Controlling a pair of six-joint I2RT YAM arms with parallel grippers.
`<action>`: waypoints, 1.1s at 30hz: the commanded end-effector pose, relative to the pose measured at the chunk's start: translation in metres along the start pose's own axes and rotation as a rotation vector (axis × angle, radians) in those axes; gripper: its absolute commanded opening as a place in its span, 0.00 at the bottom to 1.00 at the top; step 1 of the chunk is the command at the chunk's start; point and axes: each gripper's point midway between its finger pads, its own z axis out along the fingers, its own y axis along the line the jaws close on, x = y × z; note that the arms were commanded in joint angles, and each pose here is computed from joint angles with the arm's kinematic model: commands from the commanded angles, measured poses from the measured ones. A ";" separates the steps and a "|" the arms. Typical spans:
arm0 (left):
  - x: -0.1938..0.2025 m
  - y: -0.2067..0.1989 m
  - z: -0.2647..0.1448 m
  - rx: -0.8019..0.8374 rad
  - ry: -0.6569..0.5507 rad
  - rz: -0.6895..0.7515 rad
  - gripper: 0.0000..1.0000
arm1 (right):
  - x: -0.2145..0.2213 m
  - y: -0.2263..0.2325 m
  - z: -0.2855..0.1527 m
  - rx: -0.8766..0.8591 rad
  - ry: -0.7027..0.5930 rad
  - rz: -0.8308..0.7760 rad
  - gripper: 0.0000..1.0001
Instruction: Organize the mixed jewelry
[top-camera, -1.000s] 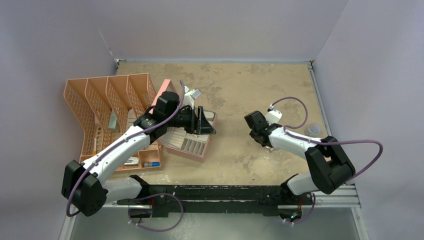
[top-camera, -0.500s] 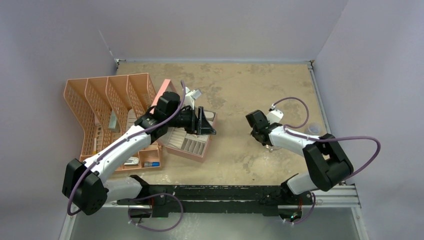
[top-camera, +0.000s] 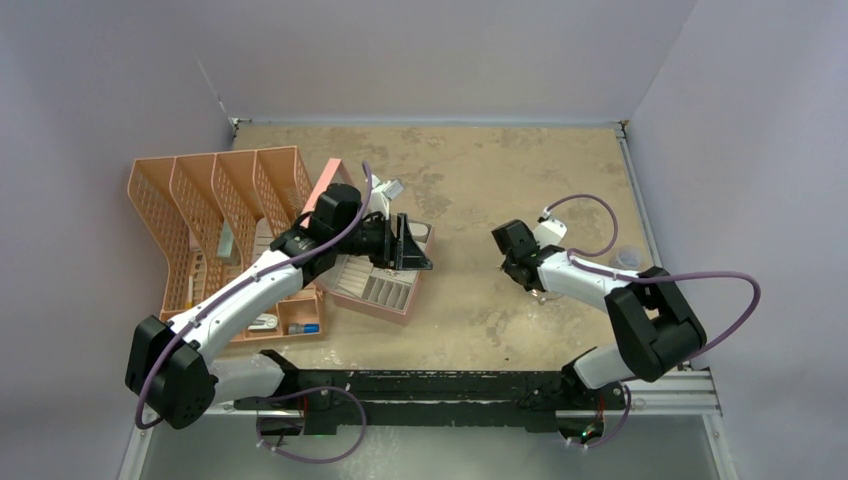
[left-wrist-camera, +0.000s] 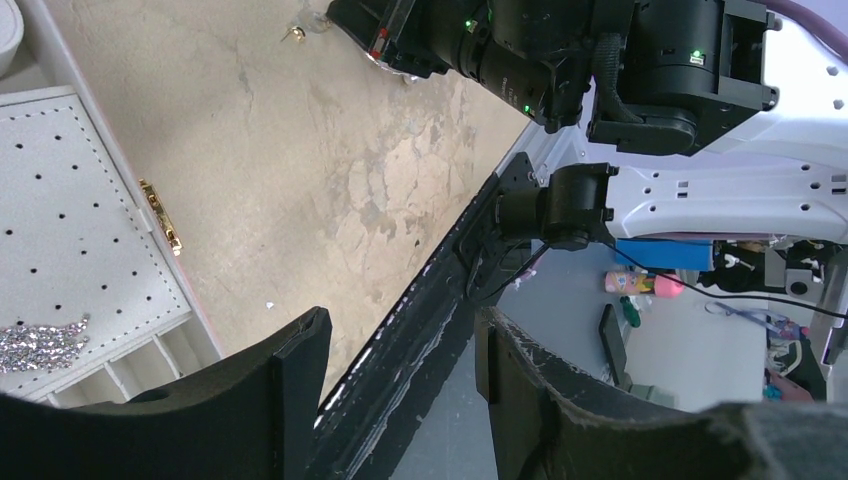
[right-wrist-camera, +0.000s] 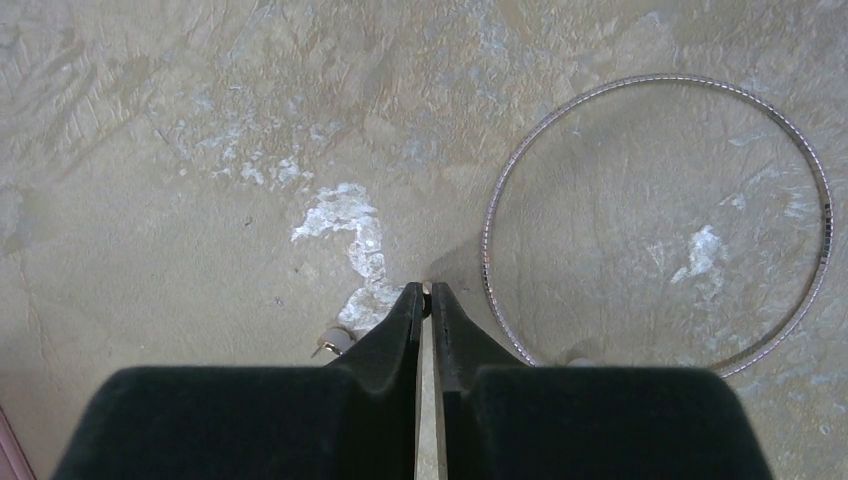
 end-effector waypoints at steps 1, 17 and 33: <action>-0.001 -0.008 0.002 0.031 0.001 -0.001 0.54 | -0.008 0.004 0.000 -0.009 -0.024 0.024 0.05; -0.018 -0.006 0.027 0.012 -0.058 -0.184 0.52 | -0.022 0.066 -0.051 -0.444 -0.008 0.072 0.00; -0.029 0.014 0.070 0.053 -0.071 -0.292 0.51 | 0.002 0.127 -0.139 -0.962 0.070 -0.016 0.01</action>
